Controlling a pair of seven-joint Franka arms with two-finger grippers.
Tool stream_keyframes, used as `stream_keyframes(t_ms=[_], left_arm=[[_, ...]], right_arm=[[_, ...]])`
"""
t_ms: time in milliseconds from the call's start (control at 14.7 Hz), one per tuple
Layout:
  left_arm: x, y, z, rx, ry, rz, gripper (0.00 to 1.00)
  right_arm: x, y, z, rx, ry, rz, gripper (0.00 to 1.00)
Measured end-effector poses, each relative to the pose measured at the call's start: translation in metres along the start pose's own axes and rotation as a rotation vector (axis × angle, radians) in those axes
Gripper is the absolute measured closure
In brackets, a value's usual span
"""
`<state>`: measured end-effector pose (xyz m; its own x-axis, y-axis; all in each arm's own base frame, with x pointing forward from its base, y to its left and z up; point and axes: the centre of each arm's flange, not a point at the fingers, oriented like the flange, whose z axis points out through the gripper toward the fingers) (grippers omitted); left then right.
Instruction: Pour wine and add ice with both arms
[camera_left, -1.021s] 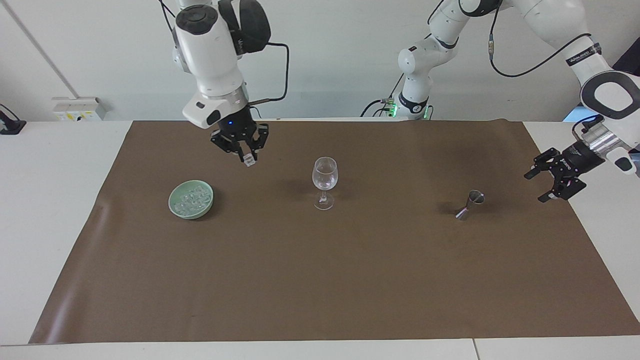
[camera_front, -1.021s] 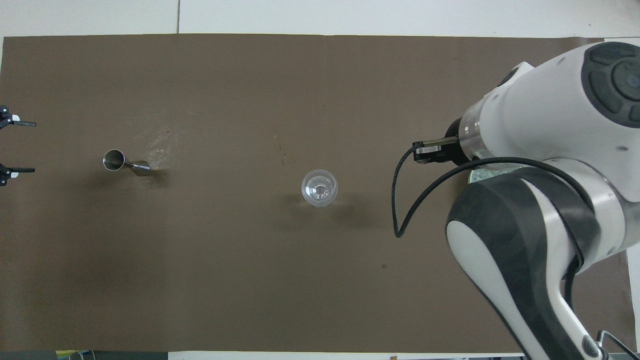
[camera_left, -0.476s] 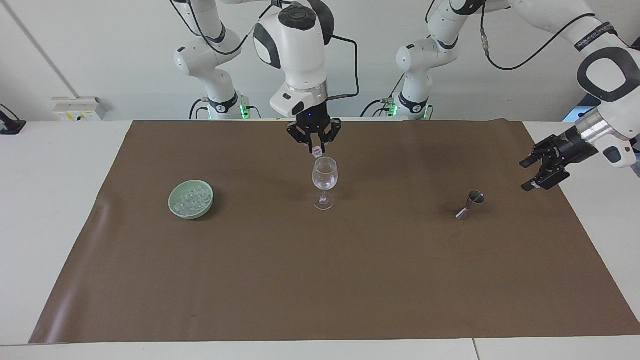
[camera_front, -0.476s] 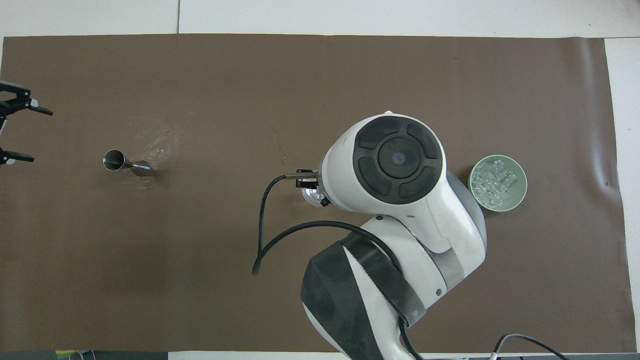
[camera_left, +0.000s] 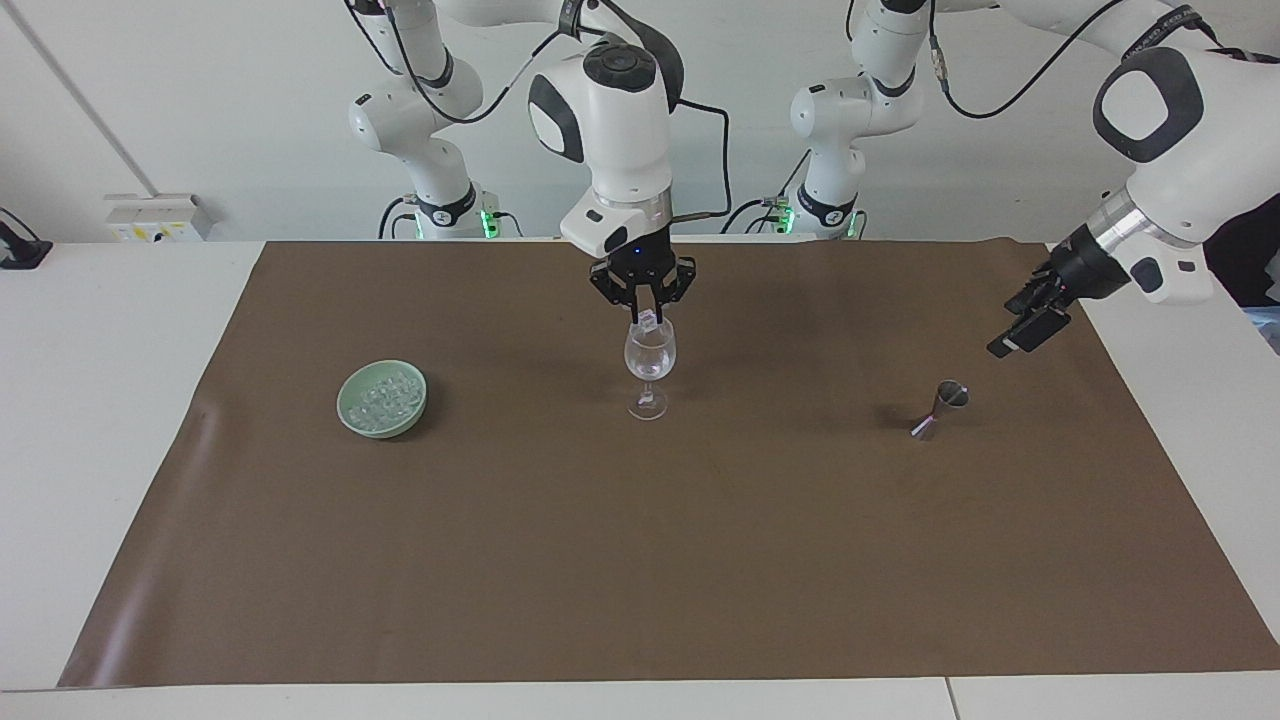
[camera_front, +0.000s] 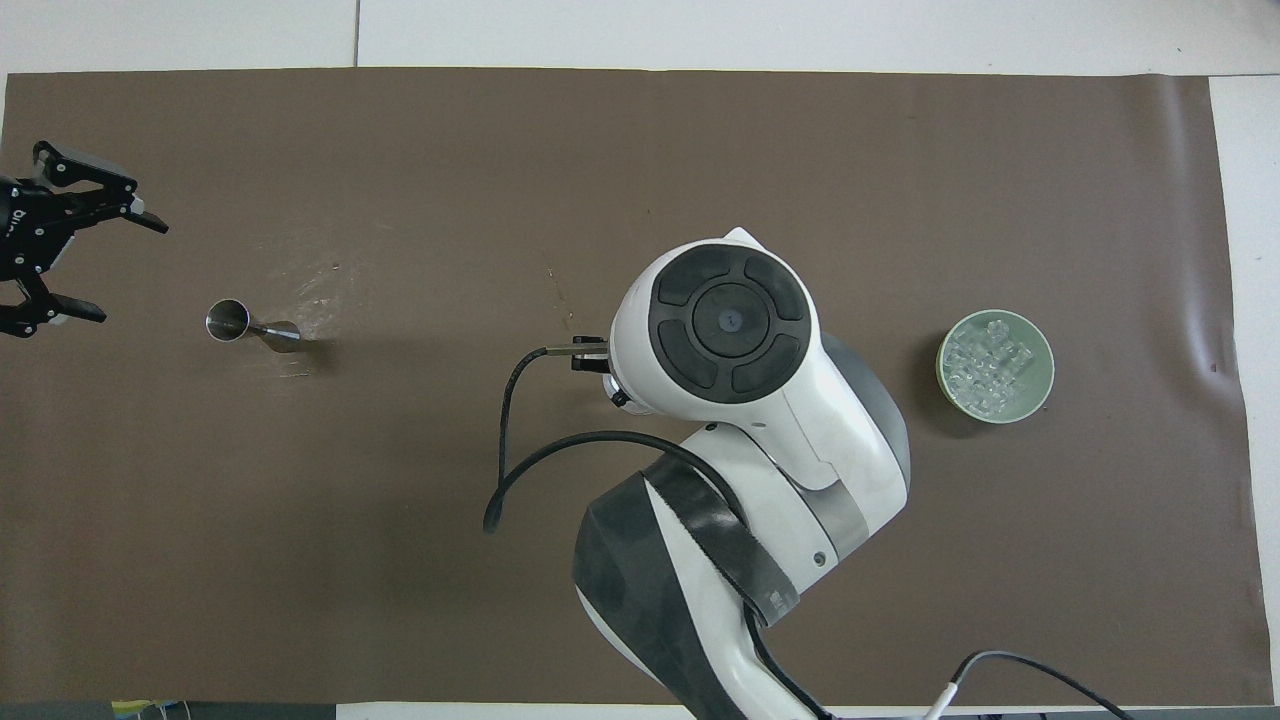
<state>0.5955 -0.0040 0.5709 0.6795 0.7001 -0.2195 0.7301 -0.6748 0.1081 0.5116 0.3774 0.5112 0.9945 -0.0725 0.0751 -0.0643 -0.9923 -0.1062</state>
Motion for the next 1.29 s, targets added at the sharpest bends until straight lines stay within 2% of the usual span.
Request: stream_keyframes(t_ms=[204,408,681,953,1089,1225,1293], left_arm=[[-0.015,0.013,0.004,0.034,0.025,0.039,0.00],[-0.011,0.009,0.000,0.041,0.034,0.074,0.00],[-0.009,0.000,-0.001,0.094,0.015,0.253,0.00],[-0.027,0.006,-0.009,0.152,0.004,0.405,0.00],[-0.040,0.013,-0.007,0.176,-0.019,0.472,0.00],[-0.043,0.012,-0.009,0.217,-0.017,0.554,0.00],[-0.042,0.010,-0.010,0.235,-0.010,0.590,0.00]], right_arm=[[0.003,-0.002,0.001,0.015,0.019,0.000,0.70],[0.001,0.000,0.010,0.012,0.016,0.001,0.70],[-0.003,0.004,0.025,-0.001,0.001,0.003,0.70],[-0.011,-0.003,0.023,0.003,0.002,-0.014,0.70],[-0.013,-0.006,0.022,0.004,0.001,-0.019,0.67],[-0.013,-0.006,0.022,0.004,0.001,-0.019,0.54],[-0.013,-0.005,0.022,0.003,0.000,-0.019,0.54]])
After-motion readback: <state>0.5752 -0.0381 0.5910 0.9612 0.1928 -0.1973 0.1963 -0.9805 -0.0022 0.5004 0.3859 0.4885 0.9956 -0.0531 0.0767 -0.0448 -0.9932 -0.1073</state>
